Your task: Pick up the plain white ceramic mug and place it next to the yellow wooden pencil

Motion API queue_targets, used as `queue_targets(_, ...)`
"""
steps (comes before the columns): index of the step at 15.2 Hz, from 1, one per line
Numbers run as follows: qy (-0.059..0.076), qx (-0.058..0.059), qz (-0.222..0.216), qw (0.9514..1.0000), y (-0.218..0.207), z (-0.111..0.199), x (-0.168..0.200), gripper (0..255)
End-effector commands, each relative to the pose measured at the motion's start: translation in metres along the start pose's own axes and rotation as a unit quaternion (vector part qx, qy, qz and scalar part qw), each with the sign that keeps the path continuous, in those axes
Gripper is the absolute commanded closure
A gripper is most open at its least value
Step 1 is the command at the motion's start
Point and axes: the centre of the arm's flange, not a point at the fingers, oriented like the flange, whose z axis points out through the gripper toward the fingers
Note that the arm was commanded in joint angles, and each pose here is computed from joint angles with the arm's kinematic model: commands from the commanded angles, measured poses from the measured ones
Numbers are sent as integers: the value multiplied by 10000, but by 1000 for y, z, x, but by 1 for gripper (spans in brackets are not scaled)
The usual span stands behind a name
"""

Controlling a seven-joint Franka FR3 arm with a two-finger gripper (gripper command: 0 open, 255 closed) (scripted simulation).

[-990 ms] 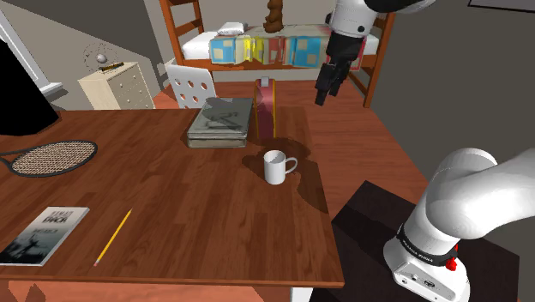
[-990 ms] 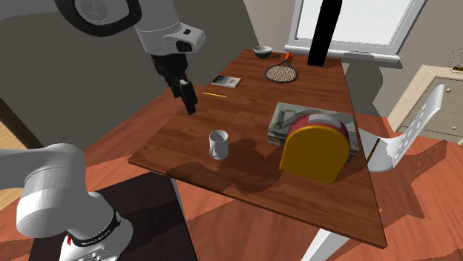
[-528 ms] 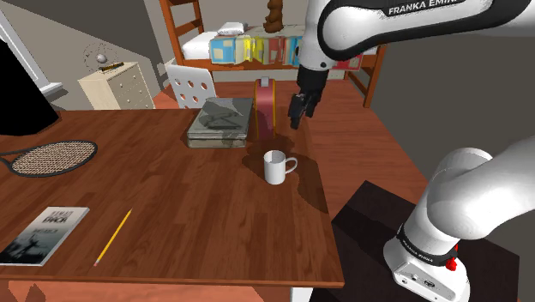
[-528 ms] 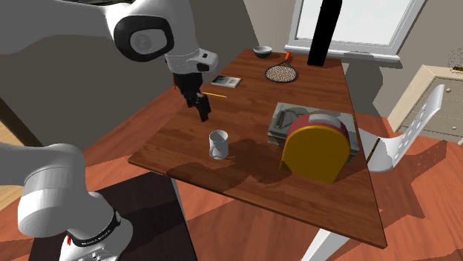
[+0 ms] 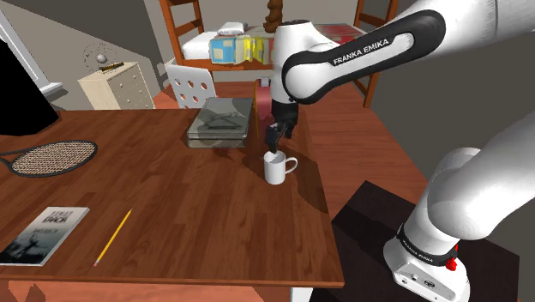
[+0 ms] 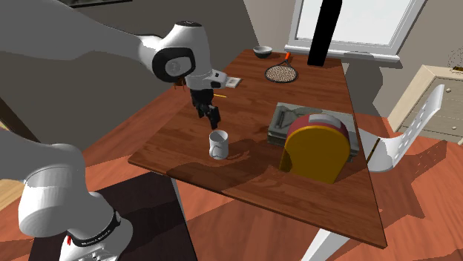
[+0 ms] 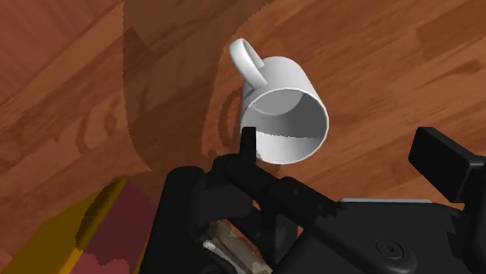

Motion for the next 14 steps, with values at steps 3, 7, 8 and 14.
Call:
queue_targets(3,-82,-101,-68,9999,-18,47,23,0)
queue_targets(7,-106,-130,-86,9998,-23,70,29,0)
queue_targets(8,-106,-130,-86,9998,-23,75,29,0)
queue_targets(14,-106,-130,-86,9998,-22,100,28,0)
